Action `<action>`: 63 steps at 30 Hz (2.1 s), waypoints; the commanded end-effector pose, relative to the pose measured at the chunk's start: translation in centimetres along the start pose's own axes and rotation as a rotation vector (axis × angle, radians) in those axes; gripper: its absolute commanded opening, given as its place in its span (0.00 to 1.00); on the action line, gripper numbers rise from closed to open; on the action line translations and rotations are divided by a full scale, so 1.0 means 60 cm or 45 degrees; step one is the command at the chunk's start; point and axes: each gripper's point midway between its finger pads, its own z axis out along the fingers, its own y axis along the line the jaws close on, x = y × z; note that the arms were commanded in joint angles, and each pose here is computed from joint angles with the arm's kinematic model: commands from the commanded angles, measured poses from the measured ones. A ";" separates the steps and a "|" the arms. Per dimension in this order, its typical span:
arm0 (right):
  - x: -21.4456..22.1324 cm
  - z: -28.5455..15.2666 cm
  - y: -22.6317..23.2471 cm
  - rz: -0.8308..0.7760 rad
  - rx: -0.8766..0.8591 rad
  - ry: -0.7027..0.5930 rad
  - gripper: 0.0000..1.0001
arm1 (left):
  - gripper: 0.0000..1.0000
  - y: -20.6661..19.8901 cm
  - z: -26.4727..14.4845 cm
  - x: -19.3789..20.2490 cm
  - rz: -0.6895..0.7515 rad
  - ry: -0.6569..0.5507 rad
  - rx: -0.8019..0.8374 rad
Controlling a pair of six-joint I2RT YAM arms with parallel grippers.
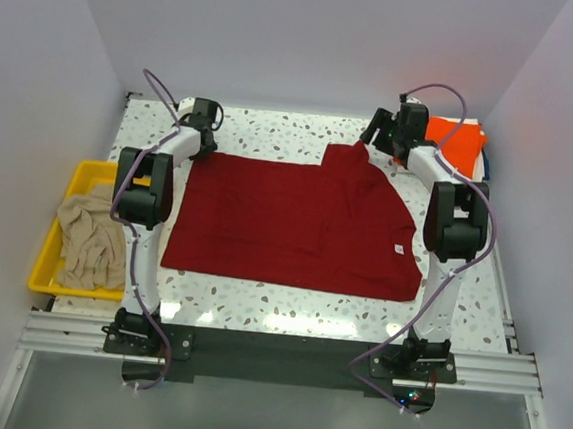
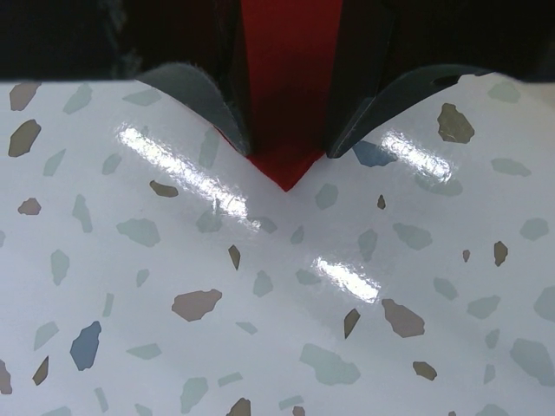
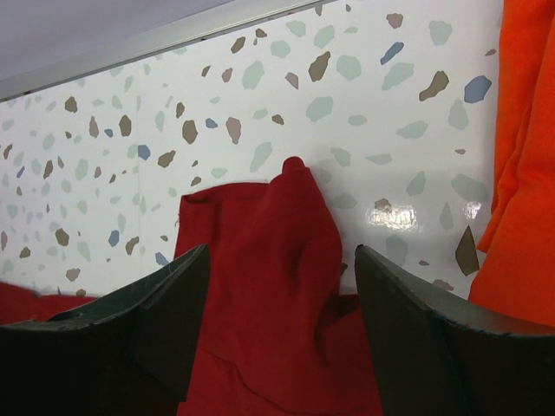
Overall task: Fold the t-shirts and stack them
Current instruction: Fold the tshirt
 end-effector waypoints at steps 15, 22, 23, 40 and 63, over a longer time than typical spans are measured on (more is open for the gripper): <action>-0.028 0.007 0.025 -0.051 -0.082 -0.073 0.70 | 0.46 -0.046 -0.062 -0.092 -0.093 -0.134 0.179; -0.021 0.012 0.026 -0.045 -0.090 -0.061 0.70 | 0.45 -0.045 -0.044 -0.075 -0.107 -0.087 0.153; -0.022 0.013 0.024 -0.044 -0.090 -0.061 0.70 | 0.45 -0.045 -0.042 -0.073 -0.108 -0.081 0.149; -0.009 0.019 0.025 -0.025 -0.105 -0.035 0.70 | 0.43 -0.023 -0.025 -0.052 -0.089 -0.074 0.067; 0.019 0.041 0.013 -0.024 -0.098 0.023 0.70 | 0.07 -0.003 0.015 0.012 -0.015 0.036 -0.037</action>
